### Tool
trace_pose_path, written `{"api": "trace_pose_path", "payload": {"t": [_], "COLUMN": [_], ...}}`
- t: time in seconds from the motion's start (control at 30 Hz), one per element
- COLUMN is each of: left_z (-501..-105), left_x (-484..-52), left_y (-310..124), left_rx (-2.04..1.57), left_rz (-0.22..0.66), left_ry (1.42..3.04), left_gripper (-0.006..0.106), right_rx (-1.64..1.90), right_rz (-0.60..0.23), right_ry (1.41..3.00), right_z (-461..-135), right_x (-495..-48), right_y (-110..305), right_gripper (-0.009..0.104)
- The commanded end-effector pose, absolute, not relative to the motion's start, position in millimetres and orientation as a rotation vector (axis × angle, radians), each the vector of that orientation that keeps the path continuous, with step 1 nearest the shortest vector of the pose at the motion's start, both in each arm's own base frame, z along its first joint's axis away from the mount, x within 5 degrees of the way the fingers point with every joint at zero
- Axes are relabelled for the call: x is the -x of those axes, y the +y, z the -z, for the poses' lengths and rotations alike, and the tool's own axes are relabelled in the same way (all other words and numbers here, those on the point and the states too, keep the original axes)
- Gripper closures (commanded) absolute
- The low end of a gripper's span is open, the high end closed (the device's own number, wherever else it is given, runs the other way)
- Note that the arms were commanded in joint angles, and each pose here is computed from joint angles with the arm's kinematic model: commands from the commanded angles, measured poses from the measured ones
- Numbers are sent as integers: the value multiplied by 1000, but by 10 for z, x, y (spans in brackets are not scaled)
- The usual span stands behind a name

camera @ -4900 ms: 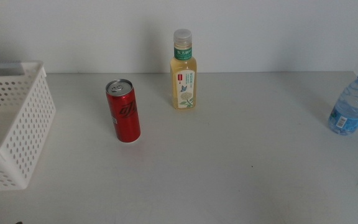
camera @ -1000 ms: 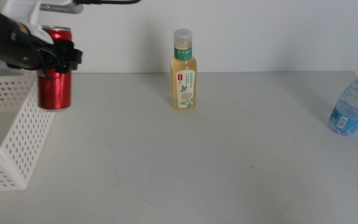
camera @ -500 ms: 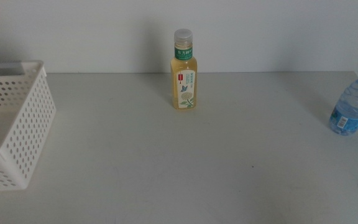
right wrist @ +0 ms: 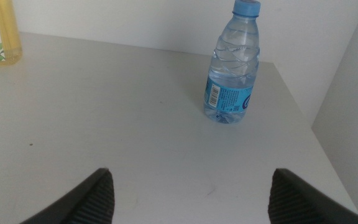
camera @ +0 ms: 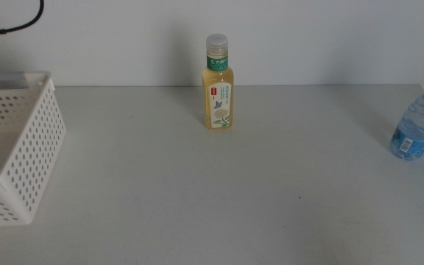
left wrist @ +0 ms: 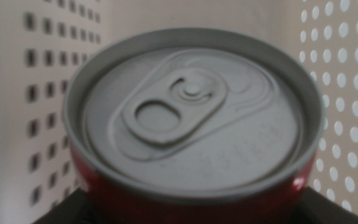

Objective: Use arms to grab the bottles and put them into the dustbin to the left of the table.

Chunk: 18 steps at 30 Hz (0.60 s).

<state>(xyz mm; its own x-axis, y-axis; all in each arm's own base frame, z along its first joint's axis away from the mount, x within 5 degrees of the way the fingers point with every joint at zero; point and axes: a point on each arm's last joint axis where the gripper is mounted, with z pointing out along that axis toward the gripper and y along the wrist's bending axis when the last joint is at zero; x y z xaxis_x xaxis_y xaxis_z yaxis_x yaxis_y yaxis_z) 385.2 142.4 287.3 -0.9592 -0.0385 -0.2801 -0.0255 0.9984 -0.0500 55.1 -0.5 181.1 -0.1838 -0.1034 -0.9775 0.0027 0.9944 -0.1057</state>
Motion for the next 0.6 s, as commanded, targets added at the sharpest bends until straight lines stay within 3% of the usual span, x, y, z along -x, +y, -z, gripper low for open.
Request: {"api": "trace_pose_path", "payload": {"t": [0.0,0.57], "left_z": [-3062,-2507], "left_x": [-3829,-4081], "left_y": [1339,1252], "left_rx": [34,0], "left_rz": [105,56], "left_ry": [2795,2908], "left_gripper": [102,98], "right_rx": [79,79], "right_rz": [129,129], "right_ry": [1648,1648], "right_z": [-1924,-1924], "right_x": [-543,-543], "right_y": [-15,-15], "right_gripper": [32,32]}}
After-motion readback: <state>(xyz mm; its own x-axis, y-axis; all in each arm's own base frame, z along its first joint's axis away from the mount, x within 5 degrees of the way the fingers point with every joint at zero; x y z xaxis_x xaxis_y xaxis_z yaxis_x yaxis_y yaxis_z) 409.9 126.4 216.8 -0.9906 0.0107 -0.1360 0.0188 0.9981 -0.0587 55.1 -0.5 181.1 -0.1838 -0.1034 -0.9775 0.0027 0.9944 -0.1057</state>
